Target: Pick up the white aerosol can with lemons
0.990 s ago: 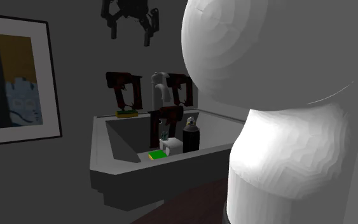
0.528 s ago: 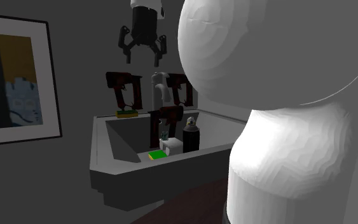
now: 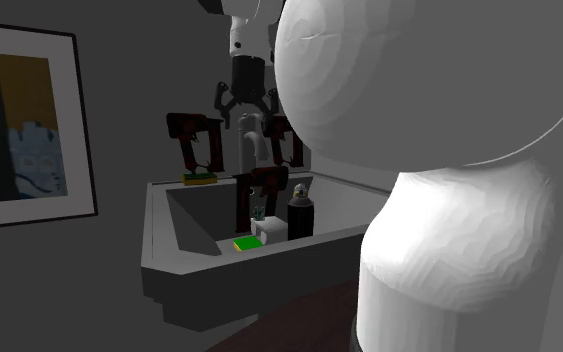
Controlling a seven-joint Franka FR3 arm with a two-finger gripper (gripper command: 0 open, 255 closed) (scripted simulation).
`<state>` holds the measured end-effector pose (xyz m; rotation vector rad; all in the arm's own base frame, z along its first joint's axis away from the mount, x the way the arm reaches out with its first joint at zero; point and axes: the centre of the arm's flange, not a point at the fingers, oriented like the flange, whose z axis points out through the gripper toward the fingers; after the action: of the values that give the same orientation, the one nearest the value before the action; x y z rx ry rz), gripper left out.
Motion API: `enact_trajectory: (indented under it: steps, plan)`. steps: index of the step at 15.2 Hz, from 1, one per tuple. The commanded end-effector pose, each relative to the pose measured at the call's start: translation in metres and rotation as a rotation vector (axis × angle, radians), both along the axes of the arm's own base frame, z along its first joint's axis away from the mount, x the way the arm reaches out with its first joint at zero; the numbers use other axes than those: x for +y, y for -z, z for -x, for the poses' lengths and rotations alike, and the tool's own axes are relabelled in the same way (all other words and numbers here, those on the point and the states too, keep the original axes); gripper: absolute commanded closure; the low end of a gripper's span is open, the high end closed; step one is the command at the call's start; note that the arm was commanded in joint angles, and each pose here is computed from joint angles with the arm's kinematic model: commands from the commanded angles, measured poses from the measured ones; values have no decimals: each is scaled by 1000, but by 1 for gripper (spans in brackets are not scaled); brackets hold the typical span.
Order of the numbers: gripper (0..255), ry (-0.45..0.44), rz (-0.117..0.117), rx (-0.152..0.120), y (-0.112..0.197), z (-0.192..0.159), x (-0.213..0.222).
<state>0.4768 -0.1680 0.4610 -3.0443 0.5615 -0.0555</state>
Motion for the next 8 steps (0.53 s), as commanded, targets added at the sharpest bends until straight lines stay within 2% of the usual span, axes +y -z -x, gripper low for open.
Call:
enact_trajectory:
  steps: [1, 8]
  plan:
    - [0, 37, 1, 10, 16, -12, -20]
    - [0, 165, 4, 43, 68, -38, -92]
